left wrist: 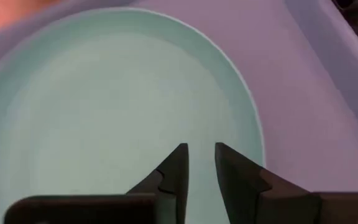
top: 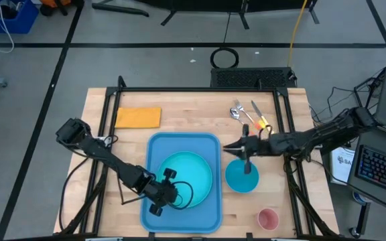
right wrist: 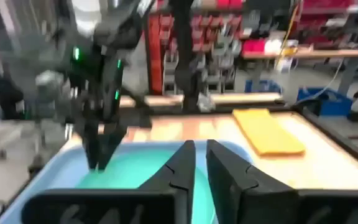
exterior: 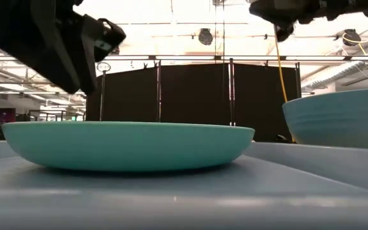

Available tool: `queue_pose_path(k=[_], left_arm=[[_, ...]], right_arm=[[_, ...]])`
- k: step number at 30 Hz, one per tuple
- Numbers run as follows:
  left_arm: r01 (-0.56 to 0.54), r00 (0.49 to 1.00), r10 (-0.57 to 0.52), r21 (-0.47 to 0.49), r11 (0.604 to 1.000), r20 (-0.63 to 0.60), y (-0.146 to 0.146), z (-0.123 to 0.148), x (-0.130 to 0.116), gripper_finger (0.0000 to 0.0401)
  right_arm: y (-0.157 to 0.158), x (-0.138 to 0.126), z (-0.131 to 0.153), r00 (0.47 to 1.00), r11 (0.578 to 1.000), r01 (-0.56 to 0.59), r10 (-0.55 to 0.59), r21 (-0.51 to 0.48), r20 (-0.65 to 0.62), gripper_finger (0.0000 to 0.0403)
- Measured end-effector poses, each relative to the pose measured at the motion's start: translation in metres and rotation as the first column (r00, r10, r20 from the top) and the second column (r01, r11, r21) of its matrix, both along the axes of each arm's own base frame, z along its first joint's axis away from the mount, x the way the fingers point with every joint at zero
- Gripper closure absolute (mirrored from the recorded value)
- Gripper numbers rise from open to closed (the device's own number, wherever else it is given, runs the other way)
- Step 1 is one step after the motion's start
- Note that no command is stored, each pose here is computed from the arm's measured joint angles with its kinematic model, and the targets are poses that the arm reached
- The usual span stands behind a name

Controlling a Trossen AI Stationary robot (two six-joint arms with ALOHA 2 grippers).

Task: Set up tray
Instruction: Put the blue bowl on top of the light blue plate

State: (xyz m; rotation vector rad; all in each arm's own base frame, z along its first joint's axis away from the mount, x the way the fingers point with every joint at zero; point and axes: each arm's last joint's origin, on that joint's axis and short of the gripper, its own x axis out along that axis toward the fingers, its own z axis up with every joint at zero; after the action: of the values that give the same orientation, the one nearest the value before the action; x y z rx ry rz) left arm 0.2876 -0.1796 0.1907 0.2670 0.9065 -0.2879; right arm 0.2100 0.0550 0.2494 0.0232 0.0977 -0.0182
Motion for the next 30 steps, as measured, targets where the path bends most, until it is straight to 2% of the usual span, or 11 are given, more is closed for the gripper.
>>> queue_pose_path(k=[6, 10, 14, 18, 23, 30], left_arm=[[-0.03, 0.988, 0.029, 0.006, 1.0, 0.153, 0.002, 0.02, -0.022, 0.0343], [-0.088, 0.959, 0.091, -0.023, 0.996, 0.269, 0.009, 0.029, -0.043, 0.0352], [-0.151, 0.902, 0.175, -0.09, 0.984, 0.396, 0.019, 0.033, -0.068, 0.035], [-0.182, 0.795, 0.267, -0.206, 0.961, 0.544, 0.031, 0.038, -0.091, 0.034], [-0.167, 0.684, 0.352, -0.333, 0.928, 0.639, 0.047, 0.035, -0.115, 0.0327], [-0.126, 0.618, 0.397, -0.413, 0.902, 0.679, 0.064, 0.025, -0.133, 0.0324]], right_arm=[[0.028, 0.028, 0.004, 0.992, 0.993, -0.083, 0.074, -0.079, -0.104, 0.0308], [0.035, 0.029, 0.006, 0.981, 0.997, -0.037, 0.025, -0.061, -0.194, 0.0274], [0.039, 0.024, 0.009, 0.952, 1.0, -0.013, 0.011, -0.007, -0.306, 0.0251], [0.045, 0.02, 0.008, 0.924, 0.999, 0.002, 0.017, 0.05, -0.383, 0.0238], [0.052, 0.017, 0.0, 0.873, 0.99, 0.042, 0.028, 0.133, -0.486, 0.0223], [0.066, 0.022, -0.022, 0.793, 0.96, 0.042, 0.136, 0.276, -0.594, 0.0222]])
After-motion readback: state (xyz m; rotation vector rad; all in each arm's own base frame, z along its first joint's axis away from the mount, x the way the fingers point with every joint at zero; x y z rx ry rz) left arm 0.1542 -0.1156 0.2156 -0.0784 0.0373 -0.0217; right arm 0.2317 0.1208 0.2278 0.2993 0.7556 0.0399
